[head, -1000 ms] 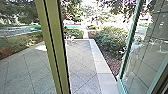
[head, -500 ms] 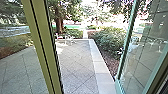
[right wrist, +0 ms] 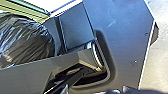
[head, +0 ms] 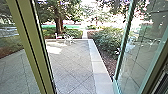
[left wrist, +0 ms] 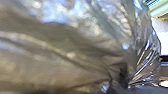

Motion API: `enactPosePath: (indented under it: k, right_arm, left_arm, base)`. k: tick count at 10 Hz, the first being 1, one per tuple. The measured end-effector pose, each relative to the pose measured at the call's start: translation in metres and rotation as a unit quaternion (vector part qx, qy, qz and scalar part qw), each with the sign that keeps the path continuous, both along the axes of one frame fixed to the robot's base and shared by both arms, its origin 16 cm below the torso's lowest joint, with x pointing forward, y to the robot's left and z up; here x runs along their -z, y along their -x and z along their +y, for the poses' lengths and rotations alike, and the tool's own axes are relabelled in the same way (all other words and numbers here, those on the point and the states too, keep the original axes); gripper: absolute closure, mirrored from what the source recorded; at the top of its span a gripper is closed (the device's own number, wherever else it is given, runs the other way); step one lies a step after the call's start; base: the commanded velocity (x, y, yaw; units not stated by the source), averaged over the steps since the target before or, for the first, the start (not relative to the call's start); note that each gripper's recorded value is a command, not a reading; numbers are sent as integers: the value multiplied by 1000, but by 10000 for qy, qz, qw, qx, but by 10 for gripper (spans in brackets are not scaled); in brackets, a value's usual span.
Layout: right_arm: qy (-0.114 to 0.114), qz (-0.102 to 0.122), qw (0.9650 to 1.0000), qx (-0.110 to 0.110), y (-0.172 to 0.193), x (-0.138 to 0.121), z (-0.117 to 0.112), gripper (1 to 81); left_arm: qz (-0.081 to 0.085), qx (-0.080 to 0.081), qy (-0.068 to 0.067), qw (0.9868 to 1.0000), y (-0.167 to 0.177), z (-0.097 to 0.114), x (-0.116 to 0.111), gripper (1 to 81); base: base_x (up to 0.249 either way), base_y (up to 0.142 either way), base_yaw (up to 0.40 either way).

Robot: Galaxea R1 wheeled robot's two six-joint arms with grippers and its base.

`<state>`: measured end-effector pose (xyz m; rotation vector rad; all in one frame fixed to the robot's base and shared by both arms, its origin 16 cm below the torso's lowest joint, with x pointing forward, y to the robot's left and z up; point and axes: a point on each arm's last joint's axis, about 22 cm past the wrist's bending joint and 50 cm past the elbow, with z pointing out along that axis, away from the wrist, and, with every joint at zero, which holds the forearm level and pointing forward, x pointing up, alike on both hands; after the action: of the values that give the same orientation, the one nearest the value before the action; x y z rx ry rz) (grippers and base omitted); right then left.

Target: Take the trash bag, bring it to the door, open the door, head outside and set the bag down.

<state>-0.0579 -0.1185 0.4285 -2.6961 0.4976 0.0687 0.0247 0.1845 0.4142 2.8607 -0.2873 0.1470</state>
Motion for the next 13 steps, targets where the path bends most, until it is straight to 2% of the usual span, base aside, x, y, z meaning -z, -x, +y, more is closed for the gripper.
enactPosePath:
  k: [7, 13]
  right_arm:
    - [27, 30, 10000, -10, 5, 1, -2, 10]
    - [23, 28, 10000, -13, 5, 0, 0, 10]
  left_arm:
    - [0, 2, 2, 10000, 0, 0, 0, 811]
    - [-2, 6, -1, 10000, 0, 0, 0, 811]
  base:
    - [0, -119, 0]
    - [0, -92, 0]
